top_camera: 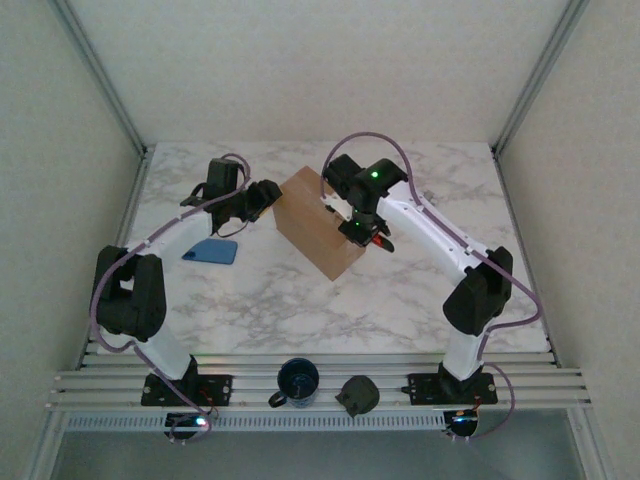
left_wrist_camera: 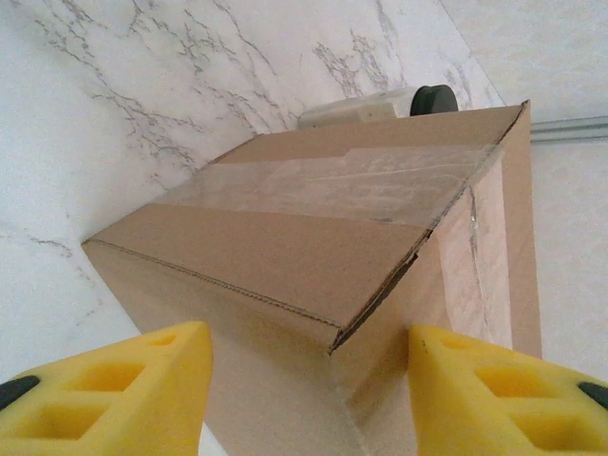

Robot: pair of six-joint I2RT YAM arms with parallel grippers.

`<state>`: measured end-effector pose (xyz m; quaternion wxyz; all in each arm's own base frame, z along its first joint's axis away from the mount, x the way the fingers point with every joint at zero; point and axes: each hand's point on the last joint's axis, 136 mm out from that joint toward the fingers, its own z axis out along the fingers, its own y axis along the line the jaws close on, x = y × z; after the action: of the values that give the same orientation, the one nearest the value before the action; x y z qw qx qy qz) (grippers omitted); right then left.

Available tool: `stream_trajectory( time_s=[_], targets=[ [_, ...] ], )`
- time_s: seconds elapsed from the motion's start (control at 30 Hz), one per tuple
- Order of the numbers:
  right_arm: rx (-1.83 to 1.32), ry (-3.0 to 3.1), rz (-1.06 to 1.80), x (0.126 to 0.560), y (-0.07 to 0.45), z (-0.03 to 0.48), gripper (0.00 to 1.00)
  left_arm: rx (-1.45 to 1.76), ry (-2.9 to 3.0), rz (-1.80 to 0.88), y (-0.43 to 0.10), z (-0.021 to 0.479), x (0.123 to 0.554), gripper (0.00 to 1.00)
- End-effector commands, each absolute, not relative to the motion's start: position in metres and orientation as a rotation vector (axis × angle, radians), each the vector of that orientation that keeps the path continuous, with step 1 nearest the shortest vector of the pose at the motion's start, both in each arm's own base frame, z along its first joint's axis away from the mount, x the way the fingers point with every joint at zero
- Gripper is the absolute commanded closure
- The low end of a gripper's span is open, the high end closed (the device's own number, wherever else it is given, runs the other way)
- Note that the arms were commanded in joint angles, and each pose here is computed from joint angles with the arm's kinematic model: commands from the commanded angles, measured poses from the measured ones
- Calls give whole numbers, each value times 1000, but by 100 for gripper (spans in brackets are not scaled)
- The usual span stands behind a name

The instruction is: Unpack the express box

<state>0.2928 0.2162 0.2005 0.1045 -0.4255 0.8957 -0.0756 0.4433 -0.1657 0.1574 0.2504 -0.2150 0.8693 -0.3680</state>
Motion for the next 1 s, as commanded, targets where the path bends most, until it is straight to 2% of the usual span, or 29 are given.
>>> stream_trajectory(
  time_s=[0.0,0.5,0.73,0.97],
  targets=[
    [-1364,2794,-301,249,184,194,100,-780,2489,-779,-128,98,433,47],
    [-1332,2827,-323,222,182,197,100,-806,2488,-755,-126,93,434,47],
    [-1169,2853,-378,219,172,200,100,-848,2466,-766,-125,91,433,50],
    [-1002,2874,-271,217,184,193,100,-877,2446,-803,-131,90,431,51]
  ],
)
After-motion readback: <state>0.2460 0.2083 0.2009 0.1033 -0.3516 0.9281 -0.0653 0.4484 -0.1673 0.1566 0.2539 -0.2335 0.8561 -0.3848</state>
